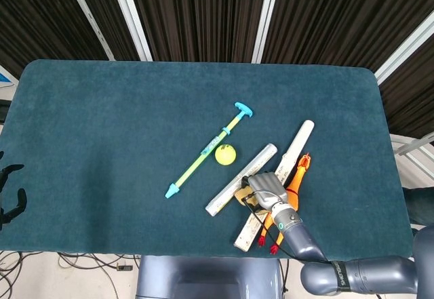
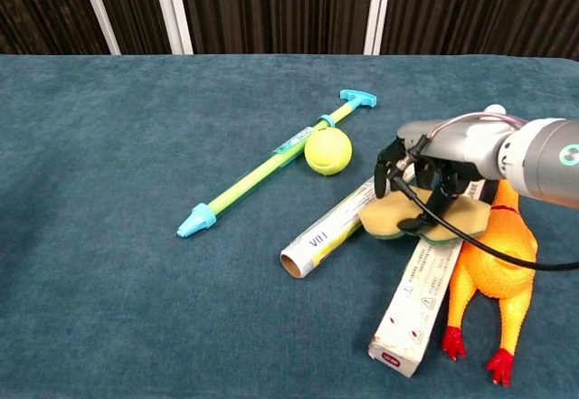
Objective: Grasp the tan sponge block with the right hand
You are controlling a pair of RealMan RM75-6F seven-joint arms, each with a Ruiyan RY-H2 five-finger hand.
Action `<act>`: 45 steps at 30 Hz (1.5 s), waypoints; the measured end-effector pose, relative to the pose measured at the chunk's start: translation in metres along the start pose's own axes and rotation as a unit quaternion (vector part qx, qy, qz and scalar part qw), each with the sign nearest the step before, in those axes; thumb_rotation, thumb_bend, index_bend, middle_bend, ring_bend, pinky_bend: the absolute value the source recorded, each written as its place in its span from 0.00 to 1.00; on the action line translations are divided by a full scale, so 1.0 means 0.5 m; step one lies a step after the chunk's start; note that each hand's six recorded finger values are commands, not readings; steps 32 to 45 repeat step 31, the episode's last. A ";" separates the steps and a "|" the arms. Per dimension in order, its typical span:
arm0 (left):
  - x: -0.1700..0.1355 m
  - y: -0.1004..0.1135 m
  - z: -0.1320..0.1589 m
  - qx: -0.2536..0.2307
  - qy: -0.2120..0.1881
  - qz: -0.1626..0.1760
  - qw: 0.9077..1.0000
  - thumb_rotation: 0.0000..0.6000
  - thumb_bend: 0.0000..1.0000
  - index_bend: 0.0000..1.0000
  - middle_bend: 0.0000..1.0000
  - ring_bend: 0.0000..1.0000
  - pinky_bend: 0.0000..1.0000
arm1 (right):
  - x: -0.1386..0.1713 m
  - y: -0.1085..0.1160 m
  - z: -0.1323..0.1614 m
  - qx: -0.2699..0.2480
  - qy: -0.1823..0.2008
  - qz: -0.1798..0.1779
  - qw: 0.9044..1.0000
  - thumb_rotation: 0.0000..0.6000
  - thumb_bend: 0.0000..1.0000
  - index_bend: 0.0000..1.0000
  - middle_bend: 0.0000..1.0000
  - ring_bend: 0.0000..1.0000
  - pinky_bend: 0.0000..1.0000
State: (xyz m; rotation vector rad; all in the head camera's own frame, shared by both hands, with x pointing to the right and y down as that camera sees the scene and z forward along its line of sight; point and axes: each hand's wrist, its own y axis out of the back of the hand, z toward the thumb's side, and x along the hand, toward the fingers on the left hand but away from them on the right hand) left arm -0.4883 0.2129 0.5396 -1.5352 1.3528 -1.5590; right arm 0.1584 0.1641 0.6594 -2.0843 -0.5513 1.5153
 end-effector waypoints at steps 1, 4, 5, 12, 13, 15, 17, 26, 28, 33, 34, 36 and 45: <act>0.000 0.000 0.000 0.000 0.000 0.000 1.000 1.00 0.53 0.25 0.00 0.00 0.00 | 0.001 0.006 0.002 -0.006 0.006 -0.009 1.000 1.00 0.47 0.42 0.52 0.60 0.33; 0.000 0.000 0.000 0.000 0.001 0.000 1.000 1.00 0.53 0.25 0.00 0.00 0.00 | 0.005 0.025 0.003 -0.021 0.018 -0.035 0.999 1.00 0.47 0.43 0.52 0.61 0.33; 0.000 0.000 0.000 0.000 0.001 -0.001 1.000 1.00 0.53 0.25 0.00 0.00 0.00 | 0.007 0.032 0.002 -0.027 0.020 -0.042 0.999 1.00 0.47 0.44 0.52 0.61 0.33; -0.001 0.000 0.000 -0.002 0.002 -0.002 1.000 1.00 0.53 0.25 0.00 0.00 0.00 | 0.034 0.099 -0.017 -0.117 0.042 -0.104 0.987 1.00 0.47 0.49 0.56 0.60 0.32; -0.001 0.000 0.001 -0.003 0.002 -0.002 1.000 1.00 0.53 0.25 0.00 0.00 0.00 | 0.040 0.114 -0.021 -0.143 0.048 -0.117 0.982 1.00 0.47 0.49 0.55 0.59 0.31; -0.001 0.000 0.001 -0.003 0.003 -0.002 1.000 1.00 0.53 0.25 0.00 0.00 0.00 | 0.052 0.138 -0.030 -0.186 0.059 -0.136 0.971 1.00 0.47 0.49 0.53 0.58 0.31; -0.001 -0.001 0.001 -0.004 0.003 -0.002 1.000 1.00 0.53 0.25 0.00 0.00 0.00 | 0.069 0.167 -0.043 -0.239 0.075 -0.159 0.955 1.00 0.47 0.49 0.52 0.58 0.31; -0.002 0.000 0.003 -0.008 0.003 0.000 1.000 1.00 0.53 0.25 0.00 0.00 0.00 | 0.179 0.295 -0.123 -0.420 0.172 -0.242 0.858 1.00 0.46 0.49 0.51 0.58 0.31; -0.003 0.000 0.004 -0.008 0.002 0.001 1.000 1.00 0.53 0.25 0.00 0.00 0.00 | 0.209 0.316 -0.142 -0.435 0.193 -0.253 0.842 1.00 0.45 0.49 0.51 0.58 0.31; -0.003 -0.001 0.004 -0.007 0.002 0.000 1.000 1.00 0.53 0.25 0.00 0.00 0.00 | 0.246 0.333 -0.165 -0.426 0.210 -0.258 0.842 1.00 0.44 0.49 0.51 0.58 0.31; -0.003 -0.001 0.004 -0.007 0.002 0.000 1.000 1.00 0.53 0.25 0.00 0.00 0.00 | 0.246 0.333 -0.165 -0.426 0.210 -0.258 0.842 1.00 0.44 0.49 0.51 0.58 0.31; -0.003 -0.001 0.004 -0.007 0.002 0.000 1.000 1.00 0.53 0.25 0.00 0.00 0.00 | 0.246 0.333 -0.165 -0.426 0.210 -0.258 0.842 1.00 0.44 0.49 0.51 0.58 0.31; -0.003 -0.001 0.004 -0.007 0.002 0.000 1.000 1.00 0.53 0.25 0.00 0.00 0.00 | 0.246 0.333 -0.165 -0.426 0.210 -0.258 0.842 1.00 0.44 0.49 0.51 0.58 0.31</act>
